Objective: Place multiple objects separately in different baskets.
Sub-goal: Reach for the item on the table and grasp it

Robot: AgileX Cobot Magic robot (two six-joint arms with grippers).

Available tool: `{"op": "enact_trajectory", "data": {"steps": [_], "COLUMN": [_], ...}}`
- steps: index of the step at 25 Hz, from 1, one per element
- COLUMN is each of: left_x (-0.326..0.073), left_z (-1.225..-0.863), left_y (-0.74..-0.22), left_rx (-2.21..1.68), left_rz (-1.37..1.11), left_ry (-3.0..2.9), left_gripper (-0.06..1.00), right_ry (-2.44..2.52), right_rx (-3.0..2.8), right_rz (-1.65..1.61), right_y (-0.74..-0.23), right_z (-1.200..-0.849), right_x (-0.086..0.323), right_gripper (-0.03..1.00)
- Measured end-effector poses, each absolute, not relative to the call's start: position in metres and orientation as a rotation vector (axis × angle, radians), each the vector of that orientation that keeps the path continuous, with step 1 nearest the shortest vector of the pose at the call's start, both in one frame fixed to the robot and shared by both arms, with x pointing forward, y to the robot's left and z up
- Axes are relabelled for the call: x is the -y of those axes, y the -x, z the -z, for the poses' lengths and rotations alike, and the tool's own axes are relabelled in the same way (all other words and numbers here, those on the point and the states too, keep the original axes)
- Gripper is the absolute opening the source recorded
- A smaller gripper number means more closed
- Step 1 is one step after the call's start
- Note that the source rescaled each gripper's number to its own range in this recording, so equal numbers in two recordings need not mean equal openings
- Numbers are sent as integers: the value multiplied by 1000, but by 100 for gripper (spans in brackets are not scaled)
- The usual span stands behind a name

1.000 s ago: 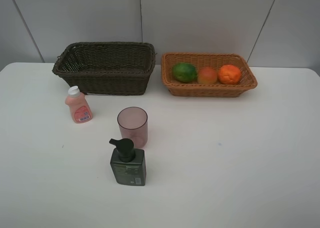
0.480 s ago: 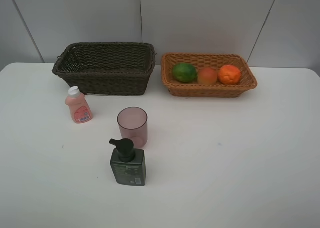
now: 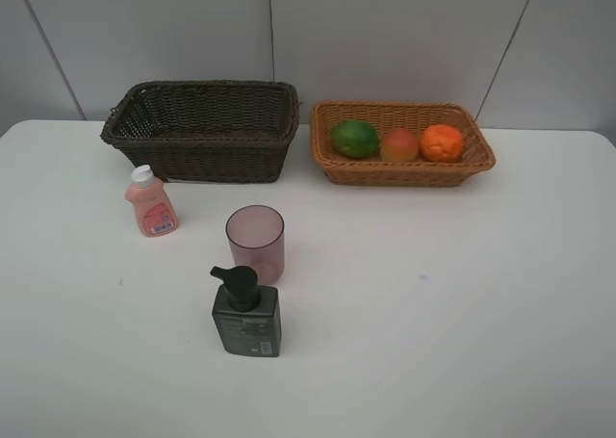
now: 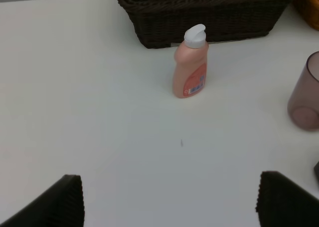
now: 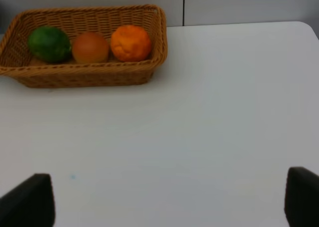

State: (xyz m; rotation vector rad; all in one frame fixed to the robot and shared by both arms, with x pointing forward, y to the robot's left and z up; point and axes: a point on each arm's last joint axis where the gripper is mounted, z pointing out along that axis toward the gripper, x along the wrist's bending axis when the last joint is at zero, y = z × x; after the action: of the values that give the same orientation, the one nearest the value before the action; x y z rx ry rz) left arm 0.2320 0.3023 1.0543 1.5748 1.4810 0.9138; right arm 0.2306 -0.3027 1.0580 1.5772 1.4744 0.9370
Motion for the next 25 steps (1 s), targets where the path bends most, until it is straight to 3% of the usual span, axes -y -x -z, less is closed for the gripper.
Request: {"op": "enact_trajectory", "data": {"steps": [6, 11, 18, 25], "left_x": [-303, -301, -294, -270], "left_z": [-1058, -1083, -1093, -1069], "left_y": [-239, -277, -374, -481], "left_rx": [-1498, -1532, -1646, -1619], "left_rz": [-922, -897, -758, -632], "left_ry": [-1592, -1636, -1854, -2205], "left_gripper": [89, 89, 90, 92], "right_ry": [-1577, -1577, -1576, -1576], "right_rx": [-1474, -1474, -1473, -1473], "right_rz": [-937, -937, -936, -936], "right_y": [-231, -231, -231, -231], "right_z": [-1058, -1058, -1058, -1058], "right_x": [303, 303, 303, 303], "right_gripper": [100, 100, 100, 100]}}
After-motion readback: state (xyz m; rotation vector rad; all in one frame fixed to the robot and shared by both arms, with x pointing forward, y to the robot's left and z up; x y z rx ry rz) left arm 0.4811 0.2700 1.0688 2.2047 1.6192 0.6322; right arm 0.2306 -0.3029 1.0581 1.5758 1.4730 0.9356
